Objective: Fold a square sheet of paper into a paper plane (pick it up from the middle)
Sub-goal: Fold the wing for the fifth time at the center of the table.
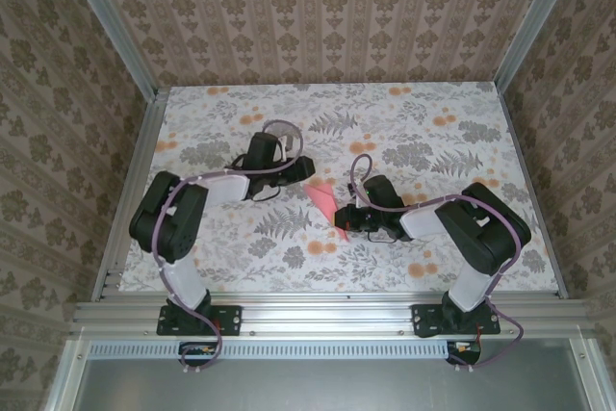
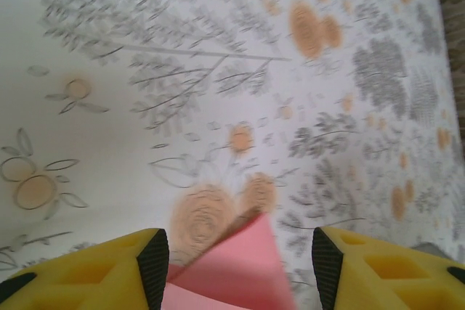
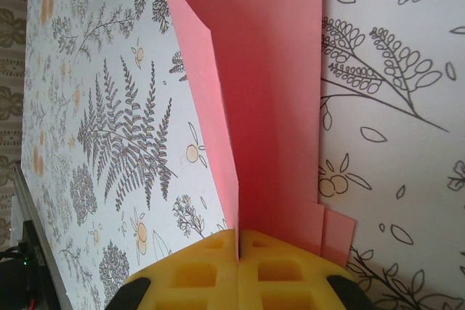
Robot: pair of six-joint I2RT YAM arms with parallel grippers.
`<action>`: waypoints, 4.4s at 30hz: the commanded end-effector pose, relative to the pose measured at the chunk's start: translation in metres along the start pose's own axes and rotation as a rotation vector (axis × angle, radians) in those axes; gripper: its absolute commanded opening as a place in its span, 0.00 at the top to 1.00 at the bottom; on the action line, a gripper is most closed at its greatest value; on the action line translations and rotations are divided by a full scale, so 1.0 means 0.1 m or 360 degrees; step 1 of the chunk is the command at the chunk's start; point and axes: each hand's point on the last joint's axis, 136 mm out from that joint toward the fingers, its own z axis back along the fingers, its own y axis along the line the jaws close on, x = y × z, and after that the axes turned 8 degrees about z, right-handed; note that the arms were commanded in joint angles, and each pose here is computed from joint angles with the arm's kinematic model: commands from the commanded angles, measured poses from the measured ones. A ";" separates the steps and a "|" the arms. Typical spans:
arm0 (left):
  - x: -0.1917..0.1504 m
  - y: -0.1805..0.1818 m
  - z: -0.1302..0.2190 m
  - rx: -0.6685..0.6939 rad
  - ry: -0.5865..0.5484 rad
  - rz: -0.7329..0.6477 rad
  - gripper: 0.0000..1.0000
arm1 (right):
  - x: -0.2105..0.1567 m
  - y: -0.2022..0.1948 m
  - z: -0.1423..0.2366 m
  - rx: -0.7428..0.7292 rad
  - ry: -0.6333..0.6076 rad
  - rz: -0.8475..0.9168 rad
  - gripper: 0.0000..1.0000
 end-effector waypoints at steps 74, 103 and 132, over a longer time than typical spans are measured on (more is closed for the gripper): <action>-1.06 0.03 -0.45 0.0200 0.0327 -0.0086 0.68 | -0.50 -0.01 0.17 -0.0052 0.0477 -0.0316 0.98; -1.07 0.10 -0.47 0.0251 0.0356 -0.0064 0.69 | -0.60 -0.04 0.43 -0.0175 0.0524 -0.0179 0.97; -1.06 0.01 -0.46 0.0206 0.0371 -0.0071 0.69 | -0.80 -0.22 0.53 -0.0318 0.0579 -0.0217 0.94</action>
